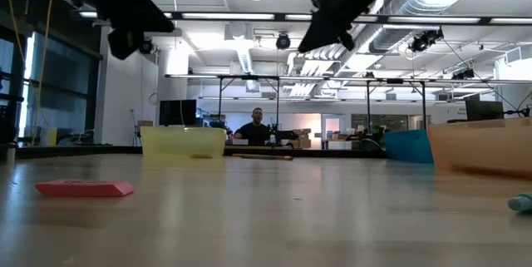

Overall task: Sort crayons/erasers/pens/pencils in bins
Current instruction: Put the orange pencil into the blue bin

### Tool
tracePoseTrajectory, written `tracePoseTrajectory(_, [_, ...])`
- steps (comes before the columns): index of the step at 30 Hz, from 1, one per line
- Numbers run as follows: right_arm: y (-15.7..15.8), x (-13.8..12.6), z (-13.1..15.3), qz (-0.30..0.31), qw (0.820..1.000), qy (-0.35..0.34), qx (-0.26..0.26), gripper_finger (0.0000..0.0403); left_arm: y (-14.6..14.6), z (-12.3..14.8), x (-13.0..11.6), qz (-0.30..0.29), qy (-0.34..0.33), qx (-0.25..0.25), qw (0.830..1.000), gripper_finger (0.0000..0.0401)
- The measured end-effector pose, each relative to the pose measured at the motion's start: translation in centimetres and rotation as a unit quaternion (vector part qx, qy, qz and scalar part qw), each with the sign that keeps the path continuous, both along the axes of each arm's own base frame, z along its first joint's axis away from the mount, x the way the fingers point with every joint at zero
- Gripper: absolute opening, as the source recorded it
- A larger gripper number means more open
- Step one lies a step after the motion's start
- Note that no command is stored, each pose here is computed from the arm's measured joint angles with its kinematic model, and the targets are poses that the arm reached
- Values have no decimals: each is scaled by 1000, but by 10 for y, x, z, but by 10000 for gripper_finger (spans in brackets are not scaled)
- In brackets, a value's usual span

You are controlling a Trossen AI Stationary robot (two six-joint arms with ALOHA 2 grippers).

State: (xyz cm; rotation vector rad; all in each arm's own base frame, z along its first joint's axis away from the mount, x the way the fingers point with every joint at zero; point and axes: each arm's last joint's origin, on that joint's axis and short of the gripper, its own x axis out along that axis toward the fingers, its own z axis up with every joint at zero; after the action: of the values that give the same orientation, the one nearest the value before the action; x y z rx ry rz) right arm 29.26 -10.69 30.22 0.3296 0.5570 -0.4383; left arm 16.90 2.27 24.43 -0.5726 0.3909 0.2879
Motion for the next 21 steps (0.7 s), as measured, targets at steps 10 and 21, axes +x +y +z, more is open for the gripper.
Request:
tracePoseTrajectory(10, [-55, 63, -37, 46, 980, 181, 66, 0, 13, -12, -1, 95, -124, 26, 987, 0])
tracePoseTrajectory(21, [-98, 88, -113, 16, 960, 241, 142, 72, 13, -13, -1, 105, -133, 28, 985, 0])
